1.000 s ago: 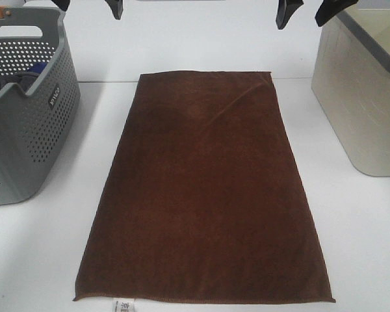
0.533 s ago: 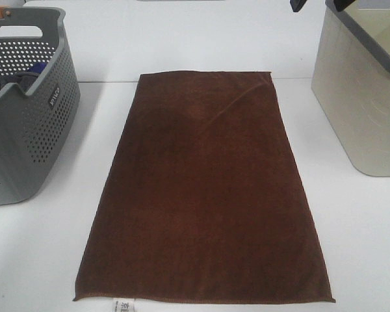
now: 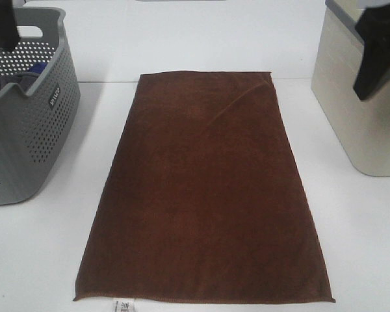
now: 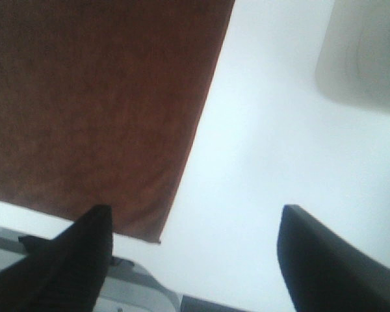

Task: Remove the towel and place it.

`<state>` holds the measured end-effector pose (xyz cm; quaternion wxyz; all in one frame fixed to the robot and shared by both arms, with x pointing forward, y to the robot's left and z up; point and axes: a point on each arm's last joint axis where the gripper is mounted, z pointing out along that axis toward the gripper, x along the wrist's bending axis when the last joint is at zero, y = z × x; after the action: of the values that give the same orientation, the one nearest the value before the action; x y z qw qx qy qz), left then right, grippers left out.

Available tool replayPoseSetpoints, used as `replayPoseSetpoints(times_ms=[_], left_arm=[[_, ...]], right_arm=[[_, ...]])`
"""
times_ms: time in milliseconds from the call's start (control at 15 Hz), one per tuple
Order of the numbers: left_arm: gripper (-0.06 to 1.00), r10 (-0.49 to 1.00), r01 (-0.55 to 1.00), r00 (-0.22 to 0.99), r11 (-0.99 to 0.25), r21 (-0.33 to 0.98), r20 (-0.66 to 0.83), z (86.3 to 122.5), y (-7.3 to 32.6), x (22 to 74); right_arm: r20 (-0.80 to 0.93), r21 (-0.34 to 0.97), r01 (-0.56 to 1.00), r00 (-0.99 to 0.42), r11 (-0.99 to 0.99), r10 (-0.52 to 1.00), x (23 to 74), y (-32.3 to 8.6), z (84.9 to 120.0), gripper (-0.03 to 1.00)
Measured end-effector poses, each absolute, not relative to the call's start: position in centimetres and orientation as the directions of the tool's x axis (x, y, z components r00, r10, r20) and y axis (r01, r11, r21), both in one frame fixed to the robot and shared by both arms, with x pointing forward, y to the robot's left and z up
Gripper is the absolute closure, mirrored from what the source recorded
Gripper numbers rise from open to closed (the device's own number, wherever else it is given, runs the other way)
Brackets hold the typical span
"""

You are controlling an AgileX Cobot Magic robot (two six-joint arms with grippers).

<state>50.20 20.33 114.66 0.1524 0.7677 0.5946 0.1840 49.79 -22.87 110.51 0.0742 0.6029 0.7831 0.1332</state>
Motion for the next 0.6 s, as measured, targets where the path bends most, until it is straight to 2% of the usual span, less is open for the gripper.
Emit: replayPoseSetpoints(times_ms=[133, 333, 467, 600], left_arm=[[0.14, 0.972, 0.88, 0.215, -0.234, 0.413, 0.093, 112.2, 22.2, 45.7], [0.14, 0.971, 0.897, 0.235, -0.237, 0.373, 0.053, 108.2, 23.9, 40.7], [0.14, 0.961, 0.897, 0.273, -0.267, 0.352, 0.035, 105.9, 25.0, 37.4], [0.14, 0.944, 0.88, 0.329, -0.316, 0.354, 0.026, 104.3, 25.9, 34.8]], right_arm=[[0.045, 0.236, 0.941, -0.259, 0.242, 0.965, 44.7, -24.2, 108.2, 0.29], [0.047, 0.207, 0.948, -0.258, 0.243, 0.965, 39.8, -25.4, 106.0, 0.29], [0.047, 0.229, 0.943, -0.259, 0.242, 0.965, 35.6, -26.4, 104.3, 0.29], [0.045, 0.308, 0.922, -0.262, 0.236, 0.964, 32.8, -27.1, 103.7, 0.29]])
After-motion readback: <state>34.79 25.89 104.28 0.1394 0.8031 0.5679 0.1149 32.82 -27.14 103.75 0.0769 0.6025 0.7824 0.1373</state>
